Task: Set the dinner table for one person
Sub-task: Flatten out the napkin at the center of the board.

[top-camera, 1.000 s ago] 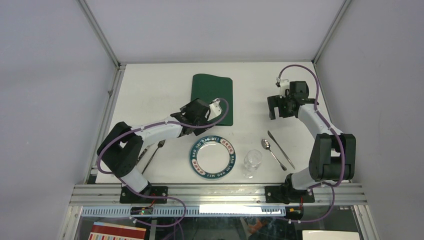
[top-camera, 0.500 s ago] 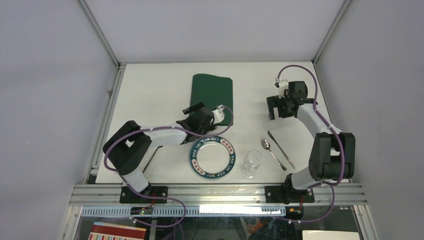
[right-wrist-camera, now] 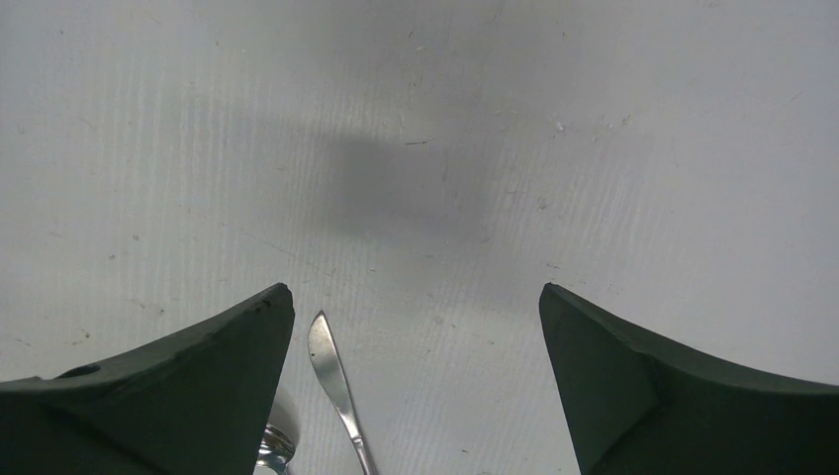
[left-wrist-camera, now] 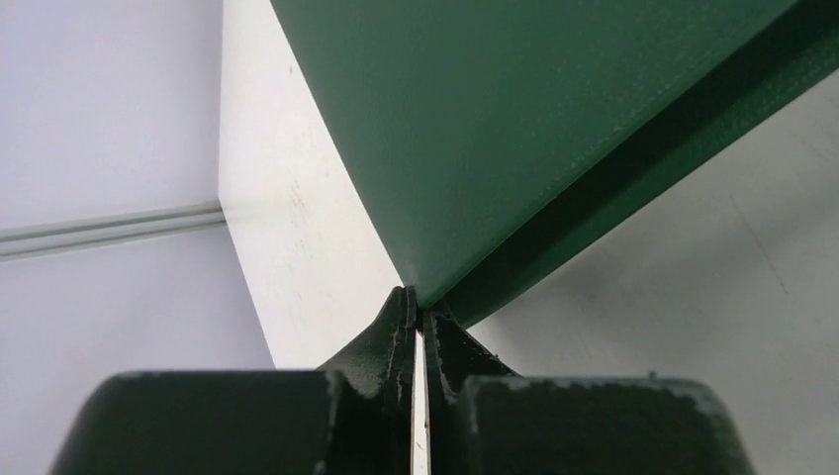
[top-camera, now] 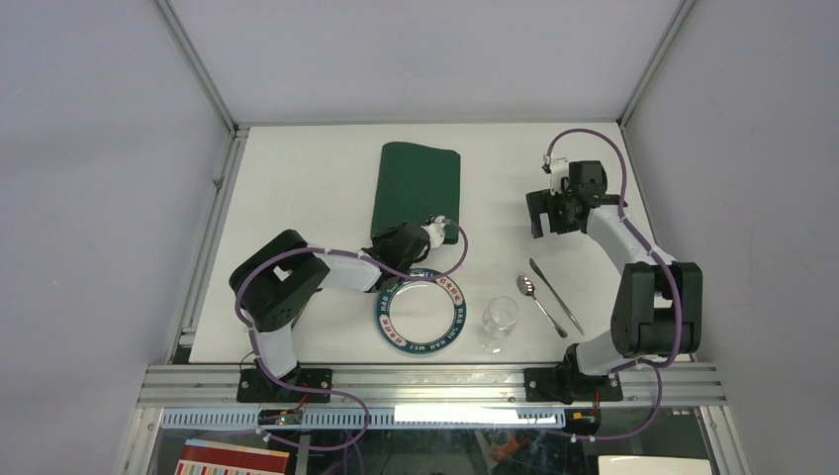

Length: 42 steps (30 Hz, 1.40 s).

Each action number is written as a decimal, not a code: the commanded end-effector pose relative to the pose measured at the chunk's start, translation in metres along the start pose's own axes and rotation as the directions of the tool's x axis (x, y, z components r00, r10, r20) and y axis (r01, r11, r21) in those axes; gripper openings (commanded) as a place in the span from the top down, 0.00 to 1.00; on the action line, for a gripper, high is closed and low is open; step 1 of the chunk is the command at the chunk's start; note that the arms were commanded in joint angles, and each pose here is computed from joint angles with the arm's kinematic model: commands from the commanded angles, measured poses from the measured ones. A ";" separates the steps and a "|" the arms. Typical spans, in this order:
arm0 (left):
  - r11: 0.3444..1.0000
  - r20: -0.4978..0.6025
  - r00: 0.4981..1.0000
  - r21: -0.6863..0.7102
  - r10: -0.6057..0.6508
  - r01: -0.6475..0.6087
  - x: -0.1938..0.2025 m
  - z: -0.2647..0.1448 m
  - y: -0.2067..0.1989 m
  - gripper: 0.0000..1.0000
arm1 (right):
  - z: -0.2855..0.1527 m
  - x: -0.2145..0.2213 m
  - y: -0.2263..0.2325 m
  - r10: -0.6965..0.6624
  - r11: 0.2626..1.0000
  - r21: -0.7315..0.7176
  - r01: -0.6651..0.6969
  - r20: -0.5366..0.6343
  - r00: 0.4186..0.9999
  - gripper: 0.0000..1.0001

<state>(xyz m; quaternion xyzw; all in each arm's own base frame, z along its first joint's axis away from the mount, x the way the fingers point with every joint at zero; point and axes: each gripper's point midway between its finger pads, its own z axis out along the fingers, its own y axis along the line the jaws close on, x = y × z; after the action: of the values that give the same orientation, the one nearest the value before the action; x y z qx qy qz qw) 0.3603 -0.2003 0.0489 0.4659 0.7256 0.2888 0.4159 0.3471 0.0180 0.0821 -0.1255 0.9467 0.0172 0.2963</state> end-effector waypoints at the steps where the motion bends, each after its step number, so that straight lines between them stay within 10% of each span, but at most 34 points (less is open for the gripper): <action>1: 0.993 0.038 0.997 -0.093 -0.067 0.070 -0.014 -0.002 0.019 1.00 | 0.002 -0.009 0.000 -0.021 1.000 0.008 0.021 0.026 0.999 0.01; 12: 0.898 0.036 0.903 -0.101 -0.428 0.429 -0.026 -0.005 0.069 1.00 | 0.006 -0.005 0.000 -0.035 0.999 0.014 0.034 0.008 0.999 0.01; 25: 0.387 -0.189 0.385 0.029 -0.903 0.922 0.029 0.011 0.092 1.00 | 0.012 0.000 0.001 -0.049 0.999 0.014 0.049 -0.021 0.999 0.01; 42: -0.452 -0.544 -0.273 0.227 -0.794 0.862 0.048 0.001 0.078 1.00 | 0.025 0.015 0.003 -0.089 0.996 0.020 0.091 -0.106 0.990 0.01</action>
<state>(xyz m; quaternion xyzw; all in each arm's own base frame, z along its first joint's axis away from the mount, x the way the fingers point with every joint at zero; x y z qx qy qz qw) 0.3986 -0.1088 0.0869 -0.1650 0.8930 -0.2516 0.3348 0.3396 0.0219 0.0482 -0.1556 0.9581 -0.0022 0.2405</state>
